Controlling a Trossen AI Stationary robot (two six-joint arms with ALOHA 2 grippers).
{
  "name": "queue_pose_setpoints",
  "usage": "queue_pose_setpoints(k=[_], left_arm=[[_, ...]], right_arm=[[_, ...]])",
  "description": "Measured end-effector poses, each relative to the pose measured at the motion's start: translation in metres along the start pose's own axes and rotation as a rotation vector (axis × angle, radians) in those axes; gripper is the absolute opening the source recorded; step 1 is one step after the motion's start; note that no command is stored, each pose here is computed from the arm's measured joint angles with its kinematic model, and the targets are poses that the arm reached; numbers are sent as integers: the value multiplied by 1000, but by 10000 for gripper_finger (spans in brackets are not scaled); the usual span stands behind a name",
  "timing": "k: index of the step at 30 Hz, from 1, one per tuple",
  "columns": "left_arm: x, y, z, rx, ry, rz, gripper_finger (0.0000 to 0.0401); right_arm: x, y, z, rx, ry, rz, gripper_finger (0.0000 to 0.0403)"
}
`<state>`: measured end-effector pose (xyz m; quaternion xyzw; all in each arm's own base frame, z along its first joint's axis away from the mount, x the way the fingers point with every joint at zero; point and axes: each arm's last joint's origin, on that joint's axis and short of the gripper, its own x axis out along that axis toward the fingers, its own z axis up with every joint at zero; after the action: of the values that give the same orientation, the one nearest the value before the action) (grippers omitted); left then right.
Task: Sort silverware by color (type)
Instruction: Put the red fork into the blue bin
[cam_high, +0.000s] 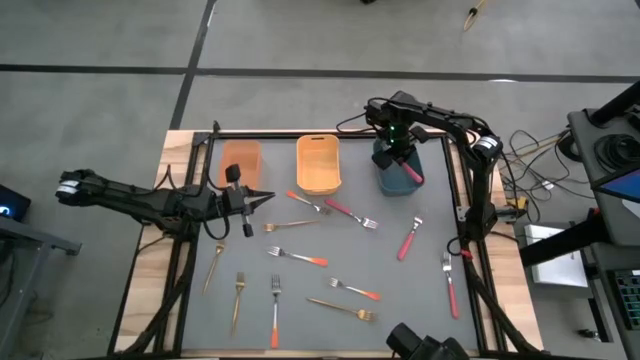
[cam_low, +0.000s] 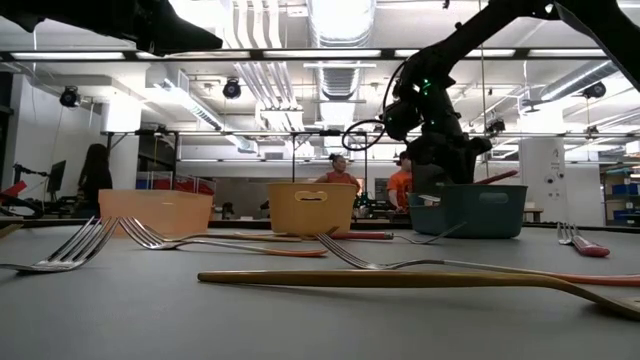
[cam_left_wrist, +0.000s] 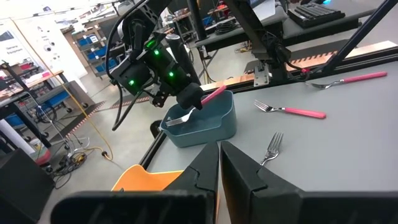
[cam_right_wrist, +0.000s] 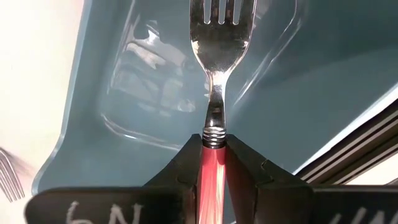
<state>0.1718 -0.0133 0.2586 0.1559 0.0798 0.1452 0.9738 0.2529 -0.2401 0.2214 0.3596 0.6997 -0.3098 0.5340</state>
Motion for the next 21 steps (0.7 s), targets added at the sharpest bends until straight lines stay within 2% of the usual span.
queue_pose_setpoints(k=[15,21], left_arm=[[0,0,0,0,0,0,0],[0,0,0,0,0,0,0]], right_arm=[[0,3,0,-2,11,79,38],[4,2,0,-1,18,78,38]])
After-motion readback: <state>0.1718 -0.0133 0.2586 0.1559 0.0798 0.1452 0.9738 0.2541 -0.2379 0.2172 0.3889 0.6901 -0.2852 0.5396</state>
